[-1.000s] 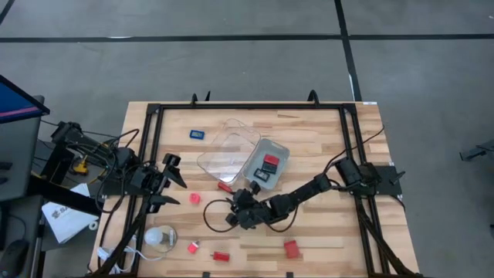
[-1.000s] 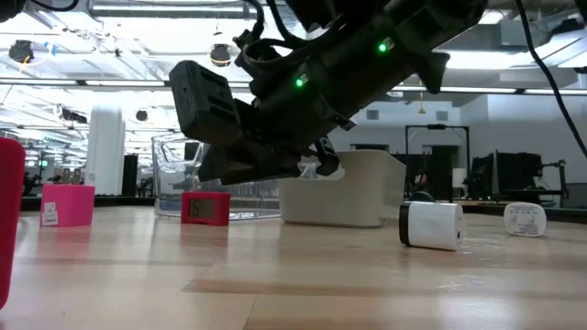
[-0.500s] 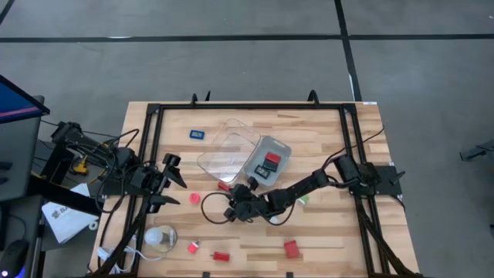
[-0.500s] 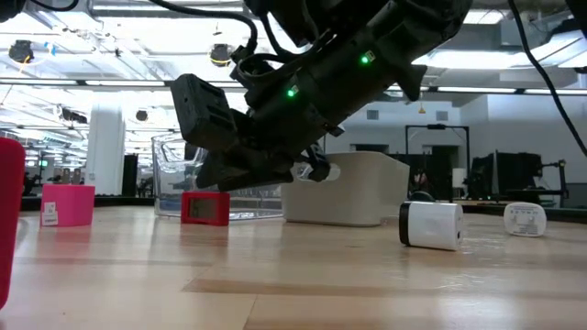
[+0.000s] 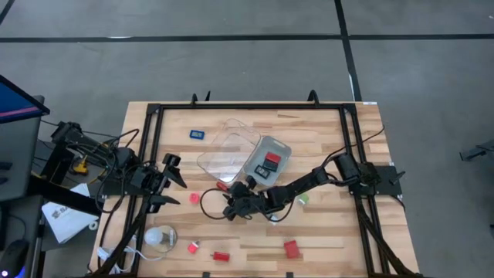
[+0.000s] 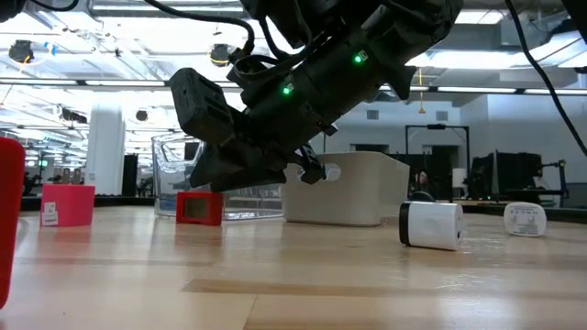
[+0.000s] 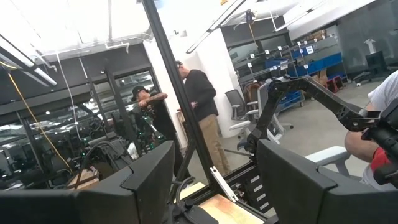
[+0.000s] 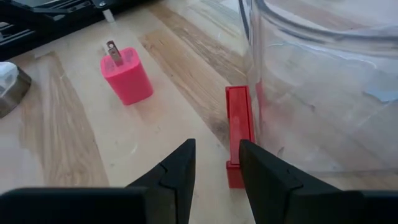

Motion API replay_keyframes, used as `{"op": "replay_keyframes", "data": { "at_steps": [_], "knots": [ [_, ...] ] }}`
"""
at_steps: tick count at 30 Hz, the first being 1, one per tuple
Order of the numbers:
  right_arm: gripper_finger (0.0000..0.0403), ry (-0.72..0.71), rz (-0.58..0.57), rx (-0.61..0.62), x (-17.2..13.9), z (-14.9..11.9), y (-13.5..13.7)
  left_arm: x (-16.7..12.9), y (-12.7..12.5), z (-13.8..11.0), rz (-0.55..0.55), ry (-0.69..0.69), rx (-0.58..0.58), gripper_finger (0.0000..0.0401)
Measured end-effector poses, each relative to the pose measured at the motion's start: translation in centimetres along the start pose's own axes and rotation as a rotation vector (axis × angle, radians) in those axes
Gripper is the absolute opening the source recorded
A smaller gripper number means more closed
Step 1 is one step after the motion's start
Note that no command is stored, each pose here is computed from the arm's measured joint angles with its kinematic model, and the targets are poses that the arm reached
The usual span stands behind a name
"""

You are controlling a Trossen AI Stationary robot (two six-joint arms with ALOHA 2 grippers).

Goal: Pick & Place Office items
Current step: Put the red digital timer into the gray bin

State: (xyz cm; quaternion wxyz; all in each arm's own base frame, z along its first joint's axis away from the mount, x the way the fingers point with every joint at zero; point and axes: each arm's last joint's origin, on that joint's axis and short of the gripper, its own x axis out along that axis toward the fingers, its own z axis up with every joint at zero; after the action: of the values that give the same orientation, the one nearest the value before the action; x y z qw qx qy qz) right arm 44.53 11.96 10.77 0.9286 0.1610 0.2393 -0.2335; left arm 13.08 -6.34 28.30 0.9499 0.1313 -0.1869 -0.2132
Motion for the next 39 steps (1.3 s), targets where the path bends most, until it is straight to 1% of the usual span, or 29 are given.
{"op": "replay_keyframes", "data": {
  "at_steps": [5,12,15,20,24,28,31,33,36,39],
  "knots": [
    [0.0111,0.013,-0.008,0.016,0.0,-0.1,-0.1,0.0,0.0,0.0,0.0,0.0,0.0,0.0227],
    [0.0066,0.022,-0.009,0.026,-0.3,-0.4,0.2,0.0,0.0,0.0,0.0,0.0,0.0,0.0227],
    [0.0055,0.029,0.002,0.035,-0.7,-0.9,0.7,0.0,0.0,0.0,0.0,0.0,0.0,0.0227],
    [0.0049,0.053,0.023,0.064,-1.9,-2.0,1.8,0.0,0.0,0.0,0.0,0.0,0.0,0.0227],
    [0.0049,0.068,0.06,0.054,-3.4,-3.0,3.1,0.0,0.0,0.0,0.0,0.0,0.0,0.0227],
    [0.0049,0.097,0.07,0.038,-4.9,-3.7,3.9,0.0,0.0,0.0,0.0,0.0,0.0,0.0227],
    [0.0049,0.142,0.061,-0.005,-5.9,-4.3,4.1,0.0,0.0,0.0,-0.001,0.0,-0.001,0.0227],
    [0.0049,0.163,0.048,-0.066,-6.6,-5.1,4.1,0.0,0.0,0.0,-0.001,0.0,-0.001,0.0227],
    [0.005,0.068,0.075,-0.123,-8.3,-4.3,5.5,0.0,0.0,0.0,-0.001,0.0,-0.001,0.0227],
    [0.0055,-0.016,0.062,-0.193,-9.4,-4.4,6.3,0.0,0.0,0.0,-0.001,0.0,-0.001,0.0227]
  ]
}}
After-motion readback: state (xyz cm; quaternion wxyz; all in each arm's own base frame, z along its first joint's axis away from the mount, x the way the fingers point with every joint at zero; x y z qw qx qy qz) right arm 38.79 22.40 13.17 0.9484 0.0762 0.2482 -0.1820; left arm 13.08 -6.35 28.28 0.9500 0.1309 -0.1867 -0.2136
